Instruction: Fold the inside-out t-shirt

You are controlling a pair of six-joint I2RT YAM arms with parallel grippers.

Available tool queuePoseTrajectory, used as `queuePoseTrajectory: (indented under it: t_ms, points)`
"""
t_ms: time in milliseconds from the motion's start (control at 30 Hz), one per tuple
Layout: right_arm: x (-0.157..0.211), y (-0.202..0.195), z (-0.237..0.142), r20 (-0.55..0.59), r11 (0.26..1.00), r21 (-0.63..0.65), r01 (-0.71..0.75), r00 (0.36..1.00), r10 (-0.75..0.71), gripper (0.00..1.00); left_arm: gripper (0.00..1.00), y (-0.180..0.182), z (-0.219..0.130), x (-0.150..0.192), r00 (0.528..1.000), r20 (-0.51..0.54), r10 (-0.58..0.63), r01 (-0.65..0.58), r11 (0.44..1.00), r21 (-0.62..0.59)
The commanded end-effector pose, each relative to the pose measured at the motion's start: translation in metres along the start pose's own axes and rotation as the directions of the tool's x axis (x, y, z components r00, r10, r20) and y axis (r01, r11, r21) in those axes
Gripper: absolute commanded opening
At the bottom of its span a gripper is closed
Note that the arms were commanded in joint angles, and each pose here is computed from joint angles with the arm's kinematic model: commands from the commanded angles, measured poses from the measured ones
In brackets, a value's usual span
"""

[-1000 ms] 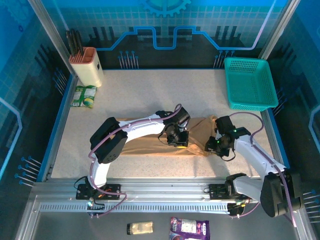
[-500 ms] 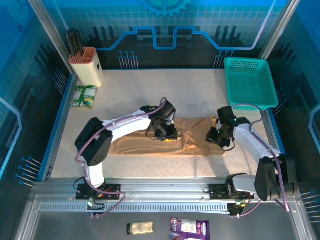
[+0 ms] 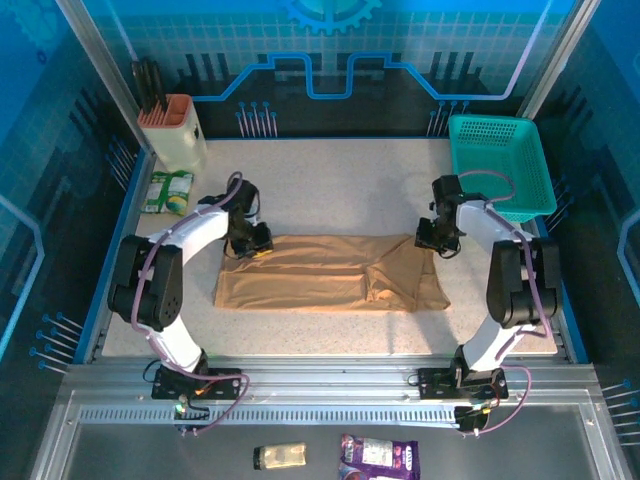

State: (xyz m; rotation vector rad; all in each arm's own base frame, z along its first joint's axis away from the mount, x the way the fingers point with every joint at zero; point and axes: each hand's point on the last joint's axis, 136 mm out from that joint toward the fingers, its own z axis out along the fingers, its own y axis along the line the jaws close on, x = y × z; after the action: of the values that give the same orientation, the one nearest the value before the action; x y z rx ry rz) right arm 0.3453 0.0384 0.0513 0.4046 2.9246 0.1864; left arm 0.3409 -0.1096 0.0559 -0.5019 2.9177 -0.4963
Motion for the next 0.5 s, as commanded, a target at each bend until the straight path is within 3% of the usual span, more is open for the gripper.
queuePoseTrajectory:
  t_ms: [0,267,433,467]
  points:
    - [-0.015,-0.007,0.007,0.009,0.999,0.033,0.026,1.0,-0.026,0.26,0.16,0.032,0.007,-0.005,1.0,-0.01,0.019,-0.019,0.996,-0.084]
    - [-0.033,0.001,0.023,0.001,0.999,0.017,0.041,0.999,-0.041,0.21,0.14,0.069,0.021,-0.02,1.0,-0.012,-0.026,0.024,0.985,-0.174]
    - [-0.033,-0.005,0.025,-0.006,0.999,0.036,0.04,0.999,-0.04,0.0,0.15,0.084,0.033,-0.015,0.997,-0.049,-0.056,0.045,0.978,-0.203]
    - [-0.032,-0.009,0.025,-0.007,0.998,0.054,0.035,0.999,-0.035,0.0,0.15,0.087,0.035,-0.013,0.997,-0.053,-0.064,0.052,0.977,-0.209]
